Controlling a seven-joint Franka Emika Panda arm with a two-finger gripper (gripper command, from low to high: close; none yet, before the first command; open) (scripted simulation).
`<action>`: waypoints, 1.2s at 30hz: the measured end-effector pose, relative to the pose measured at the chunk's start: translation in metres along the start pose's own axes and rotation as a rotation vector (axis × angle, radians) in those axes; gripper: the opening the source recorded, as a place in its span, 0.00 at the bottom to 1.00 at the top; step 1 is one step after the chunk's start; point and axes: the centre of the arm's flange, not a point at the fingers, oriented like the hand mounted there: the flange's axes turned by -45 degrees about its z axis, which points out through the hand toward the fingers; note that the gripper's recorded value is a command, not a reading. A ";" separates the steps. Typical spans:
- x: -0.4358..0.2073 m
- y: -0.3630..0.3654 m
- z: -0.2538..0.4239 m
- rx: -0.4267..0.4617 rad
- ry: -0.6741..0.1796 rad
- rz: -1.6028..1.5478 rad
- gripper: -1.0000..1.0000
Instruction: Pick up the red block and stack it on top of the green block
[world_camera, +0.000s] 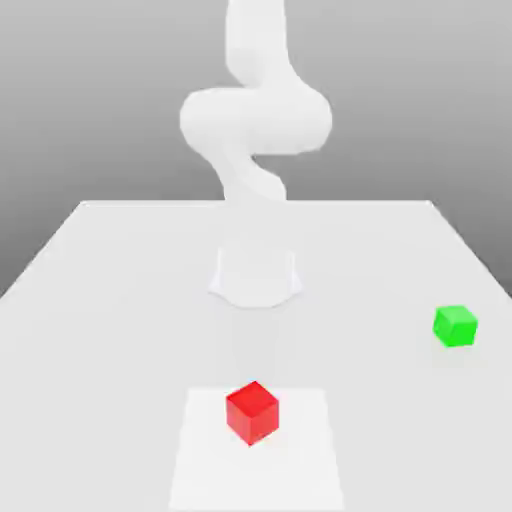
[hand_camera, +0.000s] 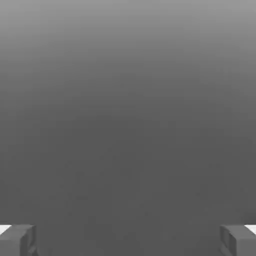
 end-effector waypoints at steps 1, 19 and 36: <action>-0.004 0.005 0.018 0.022 -0.025 -0.011 0.50; -0.160 0.003 0.282 0.233 -0.465 -0.294 0.50; -0.307 0.014 0.351 0.193 -0.718 -0.606 0.50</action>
